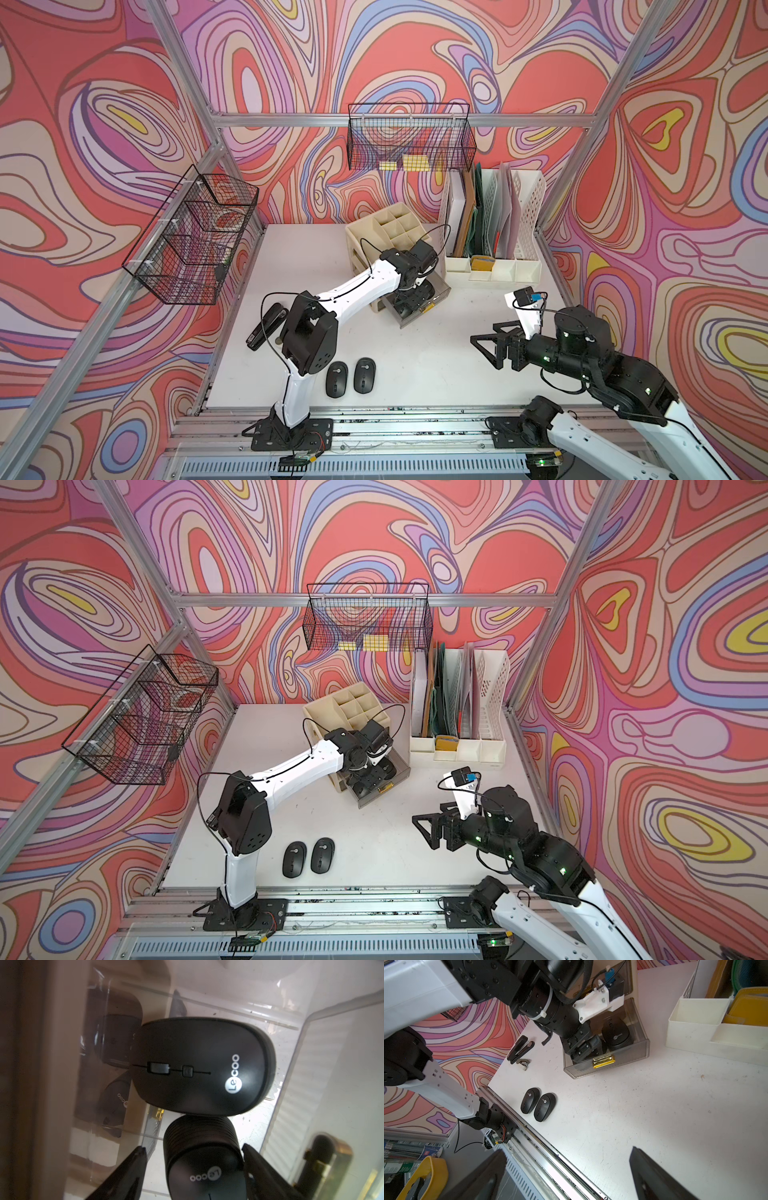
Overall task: Take the mice out of the drawer
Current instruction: Pick up the mouse from the drawer.
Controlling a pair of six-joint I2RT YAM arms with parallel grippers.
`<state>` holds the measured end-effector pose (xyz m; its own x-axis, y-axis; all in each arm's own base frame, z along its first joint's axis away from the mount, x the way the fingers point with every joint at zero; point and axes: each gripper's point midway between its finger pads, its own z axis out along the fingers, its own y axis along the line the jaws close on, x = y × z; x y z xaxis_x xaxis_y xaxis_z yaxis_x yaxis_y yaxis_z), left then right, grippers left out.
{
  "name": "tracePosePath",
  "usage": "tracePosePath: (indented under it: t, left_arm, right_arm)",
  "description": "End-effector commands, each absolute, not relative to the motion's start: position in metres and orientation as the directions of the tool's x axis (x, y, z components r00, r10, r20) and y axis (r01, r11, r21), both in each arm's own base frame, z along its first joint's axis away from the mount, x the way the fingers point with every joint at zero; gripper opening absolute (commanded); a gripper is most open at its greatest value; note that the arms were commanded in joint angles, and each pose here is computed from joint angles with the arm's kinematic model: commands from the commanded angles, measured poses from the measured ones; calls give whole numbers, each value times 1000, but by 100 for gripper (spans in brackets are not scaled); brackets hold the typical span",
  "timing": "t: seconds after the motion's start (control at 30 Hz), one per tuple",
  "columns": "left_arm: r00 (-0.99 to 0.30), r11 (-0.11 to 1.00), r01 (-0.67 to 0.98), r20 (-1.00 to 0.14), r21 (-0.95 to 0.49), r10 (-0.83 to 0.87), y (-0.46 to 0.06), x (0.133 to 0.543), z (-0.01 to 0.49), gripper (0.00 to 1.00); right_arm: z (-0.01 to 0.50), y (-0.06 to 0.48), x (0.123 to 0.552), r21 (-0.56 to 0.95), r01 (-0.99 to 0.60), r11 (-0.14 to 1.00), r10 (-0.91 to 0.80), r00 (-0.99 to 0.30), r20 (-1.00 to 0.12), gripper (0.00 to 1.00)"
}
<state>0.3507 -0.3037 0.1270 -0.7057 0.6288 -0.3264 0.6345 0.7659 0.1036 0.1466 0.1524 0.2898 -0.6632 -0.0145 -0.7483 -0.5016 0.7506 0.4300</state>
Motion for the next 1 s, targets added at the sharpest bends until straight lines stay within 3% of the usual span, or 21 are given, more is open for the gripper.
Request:
tracePosePath:
  t: [0.0, 0.23, 0.63, 0.97]
  left_arm:
    - [-726, 793, 600, -342, 109, 597, -295, 359, 139, 77]
    - [-735, 756, 650, -309, -72, 603, -315, 340, 131, 83]
    - [-761, 795, 602, -246, 78, 600, -290, 355, 112, 82]
    - [-785, 814, 568, -220, 121, 580, -281, 357, 104, 81]
  right_arm:
    - [288, 152, 149, 430, -495, 755, -5, -661, -751, 98]
    - [288, 151, 148, 430, -492, 757, -1, -660, -752, 97]
    - [288, 151, 149, 430, -489, 759, 1, -660, -751, 97]
    - [288, 151, 150, 431, -487, 760, 3, -661, -750, 97]
